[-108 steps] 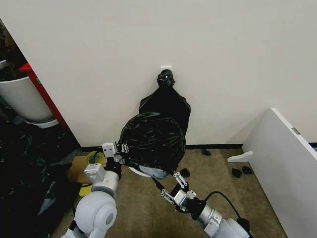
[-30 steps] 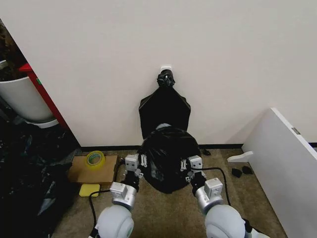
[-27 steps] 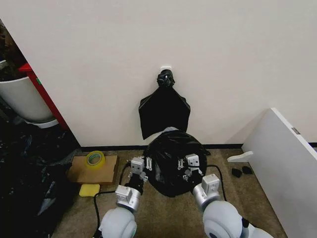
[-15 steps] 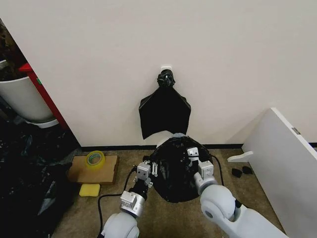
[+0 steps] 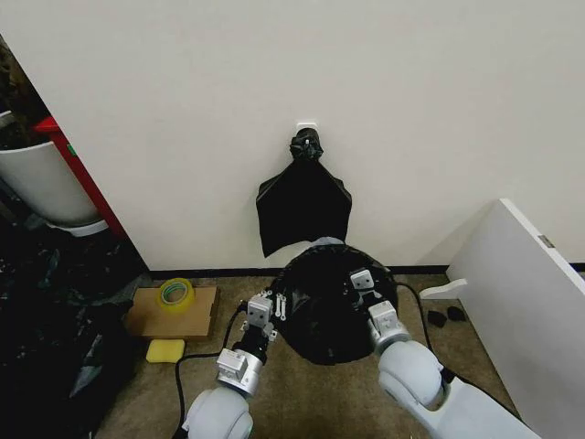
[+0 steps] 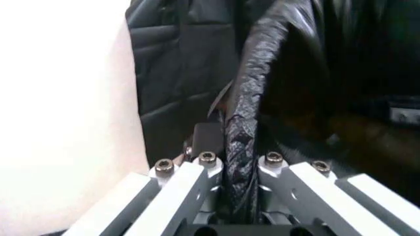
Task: Place the garbage bag over the trash bin.
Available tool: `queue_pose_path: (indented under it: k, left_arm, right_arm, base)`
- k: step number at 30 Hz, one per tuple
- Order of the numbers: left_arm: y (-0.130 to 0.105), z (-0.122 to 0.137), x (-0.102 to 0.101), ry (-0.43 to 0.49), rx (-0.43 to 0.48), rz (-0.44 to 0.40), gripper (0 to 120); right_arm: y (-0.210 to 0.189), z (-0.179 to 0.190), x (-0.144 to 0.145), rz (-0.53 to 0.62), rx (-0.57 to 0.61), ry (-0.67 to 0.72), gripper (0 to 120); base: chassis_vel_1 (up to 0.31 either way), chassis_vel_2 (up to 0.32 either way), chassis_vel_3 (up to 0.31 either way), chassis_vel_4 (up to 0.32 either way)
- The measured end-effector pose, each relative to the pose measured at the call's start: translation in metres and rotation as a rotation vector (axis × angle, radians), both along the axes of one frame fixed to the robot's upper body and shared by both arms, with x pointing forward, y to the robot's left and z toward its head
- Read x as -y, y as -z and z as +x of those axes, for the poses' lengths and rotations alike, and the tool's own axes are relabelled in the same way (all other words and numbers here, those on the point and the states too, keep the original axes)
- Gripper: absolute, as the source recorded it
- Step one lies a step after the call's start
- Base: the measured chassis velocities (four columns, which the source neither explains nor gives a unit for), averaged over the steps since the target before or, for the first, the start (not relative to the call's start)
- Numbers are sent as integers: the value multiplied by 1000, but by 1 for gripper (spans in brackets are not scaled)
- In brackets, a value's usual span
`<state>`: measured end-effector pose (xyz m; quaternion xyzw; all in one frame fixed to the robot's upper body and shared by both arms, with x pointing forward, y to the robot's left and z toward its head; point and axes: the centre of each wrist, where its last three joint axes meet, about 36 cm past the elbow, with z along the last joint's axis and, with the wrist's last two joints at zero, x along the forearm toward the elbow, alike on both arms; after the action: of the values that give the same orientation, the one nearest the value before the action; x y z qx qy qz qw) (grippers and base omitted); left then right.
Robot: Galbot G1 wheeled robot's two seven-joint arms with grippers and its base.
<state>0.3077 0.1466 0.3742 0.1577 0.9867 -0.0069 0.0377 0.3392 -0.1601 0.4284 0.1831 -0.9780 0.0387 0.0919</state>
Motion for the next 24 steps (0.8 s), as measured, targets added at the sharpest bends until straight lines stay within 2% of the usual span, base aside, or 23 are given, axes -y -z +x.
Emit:
queue_pose_path:
  k: [2,3,9,17,24]
  left_arm:
    - [5,1,1,2,-7,5,2]
    - [5,1,1,2,-7,5,2]
    - [8,3,0,-7,-6,10,2]
    - [2,-1,2,0,4,2,2]
    - [-1,-12,8,27,17,12,2]
  right_arm:
    - [-5,-7,-5,64,-70,-26,0]
    - [-5,-7,-5,64,-70,-26,0]
    - [-9,-19,-9,61,-236,-43,0]
    - [-1,-15,-13,-69,-323,-42,0]
    - [11,16,-16,-161,-338,17,0]
  base:
    - [0,0,0,0]
    - [0,0,0,0]
    - [0,0,0,0]
    - [0,0,0,0]
    - [0,0,0,0]
